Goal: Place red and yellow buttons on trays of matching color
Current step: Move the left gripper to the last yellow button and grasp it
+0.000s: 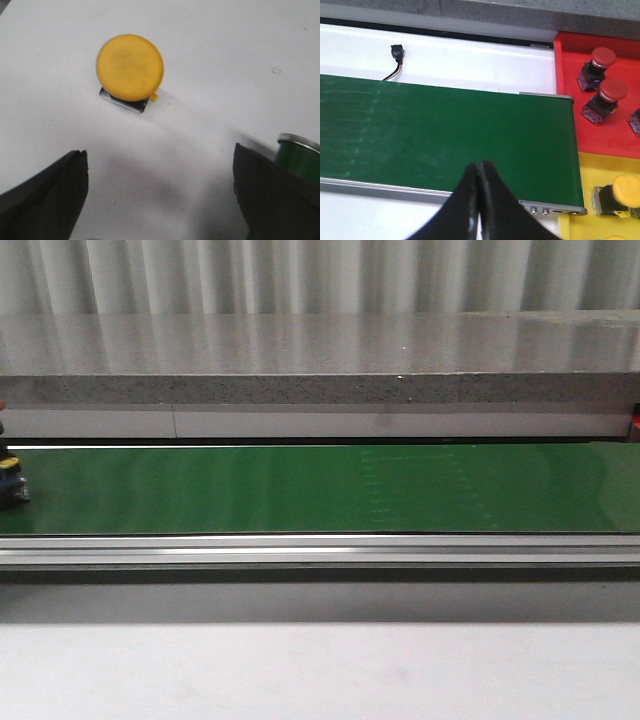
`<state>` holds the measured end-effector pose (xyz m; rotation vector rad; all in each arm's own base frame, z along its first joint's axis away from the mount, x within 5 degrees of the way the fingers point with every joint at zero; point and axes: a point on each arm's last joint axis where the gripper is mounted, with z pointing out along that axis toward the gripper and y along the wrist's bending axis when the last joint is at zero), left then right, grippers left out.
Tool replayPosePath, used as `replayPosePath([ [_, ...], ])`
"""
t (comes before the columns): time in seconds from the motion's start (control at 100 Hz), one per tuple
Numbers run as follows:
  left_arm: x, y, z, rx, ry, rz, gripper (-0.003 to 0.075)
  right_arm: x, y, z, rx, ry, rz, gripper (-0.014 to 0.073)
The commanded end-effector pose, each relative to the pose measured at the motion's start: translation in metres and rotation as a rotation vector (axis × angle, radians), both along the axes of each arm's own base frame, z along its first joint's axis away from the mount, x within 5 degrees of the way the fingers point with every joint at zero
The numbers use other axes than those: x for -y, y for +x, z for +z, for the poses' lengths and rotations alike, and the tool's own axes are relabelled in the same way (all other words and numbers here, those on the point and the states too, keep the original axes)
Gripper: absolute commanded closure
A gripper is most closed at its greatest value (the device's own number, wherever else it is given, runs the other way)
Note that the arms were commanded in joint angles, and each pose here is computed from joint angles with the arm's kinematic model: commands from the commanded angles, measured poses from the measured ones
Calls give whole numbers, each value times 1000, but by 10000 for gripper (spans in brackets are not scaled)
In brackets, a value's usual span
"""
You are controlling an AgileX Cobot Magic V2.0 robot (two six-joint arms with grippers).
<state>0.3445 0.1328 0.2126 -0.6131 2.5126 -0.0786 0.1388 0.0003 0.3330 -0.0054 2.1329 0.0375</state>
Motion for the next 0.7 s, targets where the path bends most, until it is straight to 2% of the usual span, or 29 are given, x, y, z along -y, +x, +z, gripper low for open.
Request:
replayPosePath([
  [0.0,-9,8,20,123,50,41,152,0,2,14,89,-7,1,662],
  [0.58,-36,60,-5,137,58,54,153,0,2,14,89,-7,1,662],
  [0.69,-37,61,-6,135,57,54,190,0,2,14,89,-7,1,662],
])
